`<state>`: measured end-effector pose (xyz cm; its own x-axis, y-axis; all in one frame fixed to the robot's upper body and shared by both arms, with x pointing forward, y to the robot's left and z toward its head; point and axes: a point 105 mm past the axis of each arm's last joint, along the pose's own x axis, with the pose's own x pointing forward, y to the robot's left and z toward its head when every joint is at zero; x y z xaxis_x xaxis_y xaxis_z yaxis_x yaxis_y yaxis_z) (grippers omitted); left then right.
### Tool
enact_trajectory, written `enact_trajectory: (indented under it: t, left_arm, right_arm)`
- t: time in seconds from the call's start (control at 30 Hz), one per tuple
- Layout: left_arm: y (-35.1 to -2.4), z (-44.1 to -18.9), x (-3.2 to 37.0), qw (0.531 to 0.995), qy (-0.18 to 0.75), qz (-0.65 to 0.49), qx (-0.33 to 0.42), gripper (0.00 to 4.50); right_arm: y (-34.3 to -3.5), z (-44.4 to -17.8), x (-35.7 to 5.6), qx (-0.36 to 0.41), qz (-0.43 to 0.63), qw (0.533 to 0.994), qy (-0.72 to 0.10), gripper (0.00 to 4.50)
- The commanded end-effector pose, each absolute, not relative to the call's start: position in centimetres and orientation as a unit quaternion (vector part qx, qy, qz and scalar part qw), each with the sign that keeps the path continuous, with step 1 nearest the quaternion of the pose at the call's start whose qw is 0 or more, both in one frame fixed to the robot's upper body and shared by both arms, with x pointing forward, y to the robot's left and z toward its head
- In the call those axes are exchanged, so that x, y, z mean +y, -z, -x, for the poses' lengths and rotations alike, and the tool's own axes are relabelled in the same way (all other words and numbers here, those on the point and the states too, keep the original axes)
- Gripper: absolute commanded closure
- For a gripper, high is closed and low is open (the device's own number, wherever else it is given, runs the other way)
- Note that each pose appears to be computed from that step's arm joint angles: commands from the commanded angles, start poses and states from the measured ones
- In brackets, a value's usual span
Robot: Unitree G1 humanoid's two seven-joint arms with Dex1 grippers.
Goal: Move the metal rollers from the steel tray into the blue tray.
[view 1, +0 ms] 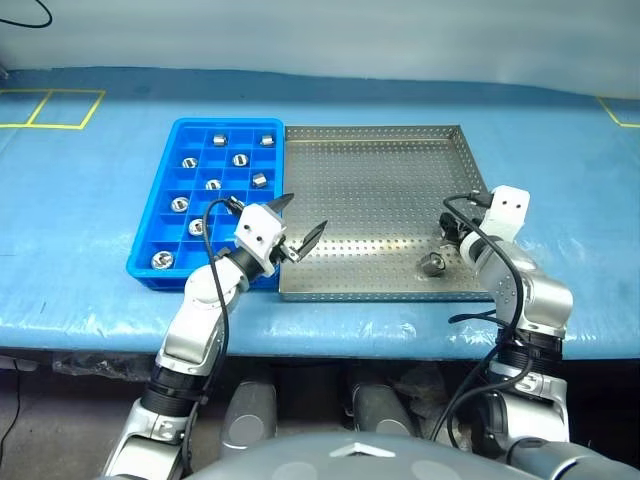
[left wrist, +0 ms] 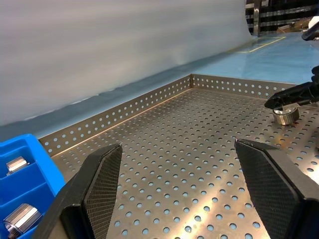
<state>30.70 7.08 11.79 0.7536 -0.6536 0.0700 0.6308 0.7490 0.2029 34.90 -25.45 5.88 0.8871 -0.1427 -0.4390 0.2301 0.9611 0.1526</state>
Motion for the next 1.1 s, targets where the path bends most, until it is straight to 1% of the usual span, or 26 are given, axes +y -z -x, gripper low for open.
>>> enact_trajectory:
  t: [0.03, 0.07, 0.17, 0.2, 0.27, 0.33, 0.4, 0.43, 0.5, 0.57, 0.67, 0.77, 0.9, 1.0, 1.1]
  left_arm:
    - [-13.1, -30.5, 7.3, 0.932, 0.337, -0.093, -0.097, 0.51]
    - [-13.1, -30.4, 7.4, 0.932, 0.336, -0.093, -0.096, 0.51]
    - [-13.0, -30.4, 7.5, 0.934, 0.332, -0.093, -0.095, 0.51]
    - [-13.0, -30.4, 7.6, 0.934, 0.331, -0.094, -0.094, 0.51]
    - [-13.0, -30.5, 7.8, 0.935, 0.327, -0.095, -0.095, 0.51]
    - [-13.3, -30.4, 8.3, 0.939, 0.315, -0.098, -0.099, 0.51]
    - [-13.6, -30.2, 8.9, 0.943, 0.301, -0.099, -0.102, 0.51]
    - [-13.7, -30.1, 9.2, 0.945, 0.295, -0.098, -0.104, 0.51]
    - [-13.9, -29.5, 10.0, 0.95, 0.276, -0.094, -0.107, 0.51]
    - [-14.0, -28.9, 10.9, 0.956, 0.256, -0.092, -0.106, 0.51]
    - [-13.7, -27.9, 12.5, 0.966, 0.22, -0.097, -0.1, 0.51]
    - [-13.6, -26.9, 14.0, 0.973, 0.181, -0.108, -0.094, 0.51]
    - [-13.9, -25.6, 16.3, 0.981, 0.126, -0.118, -0.091, 0.51]
    - [-13.9, -24.9, 17.5, 0.984, 0.098, -0.126, -0.085, 0.51]
    - [-13.8, -24.5, 18.2, 0.985, 0.083, -0.131, -0.081, 0.51]
  right_arm:
    - [-6.6, -35.5, -25.4, 0.202, -0.119, 0.968, 0.093, 1.28]
    - [-6.6, -35.5, -25.3, 0.2, -0.122, 0.968, 0.09, 1.5]
    - [-7.3, -35.8, -24.9, 0.182, -0.094, 0.976, 0.075, 2.45]
    - [-7.8, -35.9, -24.7, 0.172, -0.078, 0.98, 0.069, 2.62]
    - [-8.5, -36.2, -24.1, 0.153, -0.059, 0.985, 0.054, 2.62]
    - [-10.6, -37.0, -22.0, 0.106, -0.037, 0.994, 0.005, 2.62]
    - [-12.3, -37.5, -19.6, 0.065, -0.036, 0.996, -0.048, 2.62]
    - [-13.1, -37.7, -18.3, 0.049, -0.043, 0.995, -0.079, 2.62]
    - [-14.9, -37.8, -14.5, 0.017, -0.053, 0.982, -0.179, 2.62]
    - [-15.7, -37.7, -11.5, 0.008, -0.049, 0.966, -0.254, 2.62]
    - [-15.6, -37.7, -8.2, 0.023, -0.031, 0.941, -0.336, 2.62]
    - [-15.3, -37.1, -5.3, 0.032, -0.002, 0.907, -0.419, 2.62]
    - [-14.5, -36.1, -2.6, 0.056, 0.028, 0.863, -0.502, 2.62]
    - [-13.9, -35.8, -2.0, 0.073, 0.055, 0.842, -0.531, 2.62]
    - [-13.3, -36.1, -2.1, 0.089, 0.071, 0.838, -0.534, 2.62]
